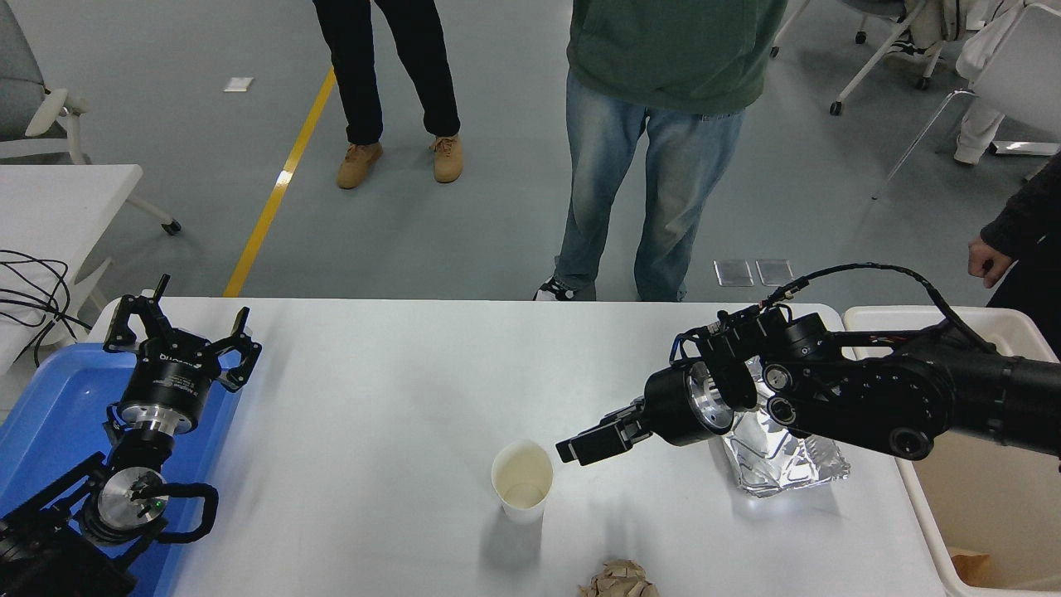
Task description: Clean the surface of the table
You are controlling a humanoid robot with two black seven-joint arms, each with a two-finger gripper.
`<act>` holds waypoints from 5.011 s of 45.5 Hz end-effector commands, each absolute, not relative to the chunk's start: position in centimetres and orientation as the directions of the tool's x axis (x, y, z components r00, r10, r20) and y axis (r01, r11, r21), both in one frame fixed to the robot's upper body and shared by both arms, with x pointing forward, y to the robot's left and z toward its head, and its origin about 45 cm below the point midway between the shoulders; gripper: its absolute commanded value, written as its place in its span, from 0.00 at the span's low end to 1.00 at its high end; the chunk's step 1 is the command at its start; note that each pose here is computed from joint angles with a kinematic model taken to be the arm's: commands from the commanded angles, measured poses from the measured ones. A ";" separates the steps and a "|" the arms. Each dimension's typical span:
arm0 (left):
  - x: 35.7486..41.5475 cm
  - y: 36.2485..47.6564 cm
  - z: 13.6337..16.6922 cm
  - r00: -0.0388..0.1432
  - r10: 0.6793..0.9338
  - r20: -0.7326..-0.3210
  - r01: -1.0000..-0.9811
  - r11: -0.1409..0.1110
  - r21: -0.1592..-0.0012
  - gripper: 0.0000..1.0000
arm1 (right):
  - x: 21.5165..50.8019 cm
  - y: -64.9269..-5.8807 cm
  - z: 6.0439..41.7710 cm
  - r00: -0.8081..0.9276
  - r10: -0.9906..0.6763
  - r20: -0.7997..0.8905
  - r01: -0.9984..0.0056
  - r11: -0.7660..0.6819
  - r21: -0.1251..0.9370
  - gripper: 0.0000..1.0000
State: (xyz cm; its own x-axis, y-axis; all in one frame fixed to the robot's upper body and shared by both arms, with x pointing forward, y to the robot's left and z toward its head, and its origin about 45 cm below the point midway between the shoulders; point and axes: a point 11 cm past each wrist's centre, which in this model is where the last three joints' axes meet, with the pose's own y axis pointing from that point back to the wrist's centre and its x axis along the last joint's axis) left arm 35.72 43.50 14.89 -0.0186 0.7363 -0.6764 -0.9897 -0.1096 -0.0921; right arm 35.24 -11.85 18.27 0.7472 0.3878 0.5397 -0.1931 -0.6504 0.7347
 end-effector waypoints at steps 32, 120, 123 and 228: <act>35.73 43.5 14.90 -0.019 0.736 -0.676 -0.990 -0.110 -0.092 0.99 | 38.6 -9.8 22.3 0.797 0.294 0.527 -0.359 -0.471 0.806 0.99; 35.73 43.5 14.90 -0.019 0.736 -0.676 -0.990 -0.110 -0.092 0.99 | 34.5 -6.9 14.7 0.916 0.067 0.395 -0.314 -0.492 0.812 0.99; 35.73 43.5 14.90 -0.019 0.736 -0.676 -0.990 -0.110 -0.092 0.99 | 34.4 -6.9 14.4 0.916 0.060 0.397 -0.320 -0.491 0.811 0.99; 35.73 43.5 14.90 -0.019 0.736 -0.676 -0.990 -0.110 -0.092 0.99 | 37.6 -11.4 20.2 0.819 0.221 0.529 -0.377 -0.488 0.787 0.00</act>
